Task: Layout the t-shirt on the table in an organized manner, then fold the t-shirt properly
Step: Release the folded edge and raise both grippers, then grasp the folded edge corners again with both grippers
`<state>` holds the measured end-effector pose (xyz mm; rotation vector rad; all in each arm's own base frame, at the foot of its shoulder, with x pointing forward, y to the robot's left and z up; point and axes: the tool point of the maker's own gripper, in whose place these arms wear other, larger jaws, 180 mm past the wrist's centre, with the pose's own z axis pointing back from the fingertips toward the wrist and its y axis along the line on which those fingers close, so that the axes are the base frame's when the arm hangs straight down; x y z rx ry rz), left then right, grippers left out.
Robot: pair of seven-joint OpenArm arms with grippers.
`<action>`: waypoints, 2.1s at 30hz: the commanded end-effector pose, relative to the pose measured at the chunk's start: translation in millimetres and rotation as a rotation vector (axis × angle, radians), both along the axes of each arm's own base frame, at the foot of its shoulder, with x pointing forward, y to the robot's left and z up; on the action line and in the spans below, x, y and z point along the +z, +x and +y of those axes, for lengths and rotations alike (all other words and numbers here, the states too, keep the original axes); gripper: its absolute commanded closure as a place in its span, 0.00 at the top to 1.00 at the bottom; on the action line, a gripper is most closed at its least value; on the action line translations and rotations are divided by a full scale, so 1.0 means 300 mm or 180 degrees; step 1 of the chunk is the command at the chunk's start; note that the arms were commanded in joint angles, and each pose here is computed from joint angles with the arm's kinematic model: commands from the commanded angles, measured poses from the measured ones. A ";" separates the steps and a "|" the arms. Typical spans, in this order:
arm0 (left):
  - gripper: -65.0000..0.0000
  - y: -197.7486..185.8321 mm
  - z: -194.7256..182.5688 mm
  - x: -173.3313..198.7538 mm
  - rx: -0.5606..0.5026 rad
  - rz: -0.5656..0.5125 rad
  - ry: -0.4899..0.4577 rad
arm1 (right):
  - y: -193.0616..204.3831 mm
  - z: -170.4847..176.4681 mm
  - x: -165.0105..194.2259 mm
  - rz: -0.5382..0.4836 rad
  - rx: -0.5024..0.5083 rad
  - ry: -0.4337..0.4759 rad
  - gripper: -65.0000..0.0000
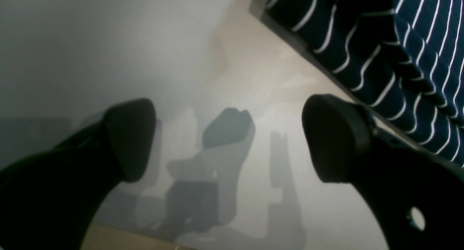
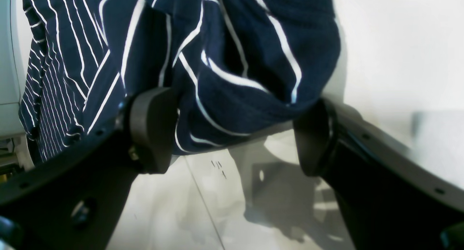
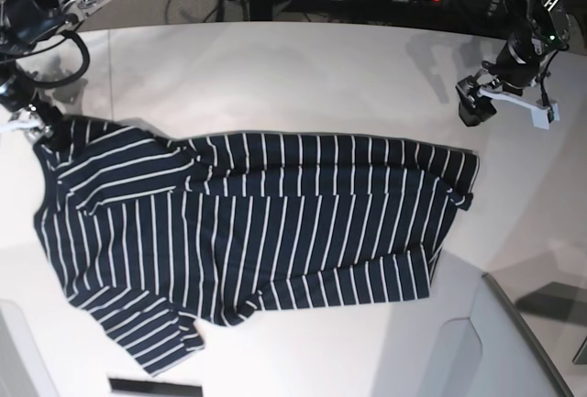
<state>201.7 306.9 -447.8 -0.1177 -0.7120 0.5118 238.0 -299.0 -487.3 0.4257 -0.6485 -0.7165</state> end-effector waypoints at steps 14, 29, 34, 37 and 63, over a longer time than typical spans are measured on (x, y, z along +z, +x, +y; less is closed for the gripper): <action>1.00 0.151 -0.018 -0.030 0.0147 -0.0182 -0.0275 | -0.001 0.011 -0.011 0.0102 0.0068 -0.0012 0.00; 0.72 0.276 -0.041 -0.104 0.0232 -0.0421 -0.0321 | -0.009 0.019 -0.015 0.0166 0.0125 0.0023 0.00; 0.71 0.300 -0.070 -0.120 0.0197 -0.0410 -0.0381 | -0.009 0.014 -0.013 0.0166 0.0124 0.0014 0.00; 0.71 0.309 -0.079 -0.133 0.0221 -0.0386 -0.0433 | -0.011 -0.005 -0.007 0.0166 0.0117 -0.0020 0.00; 0.00 0.363 -0.032 -0.035 0.0105 -0.0481 -0.0301 | 0.060 -0.074 0.121 0.0172 0.0556 -0.0580 0.00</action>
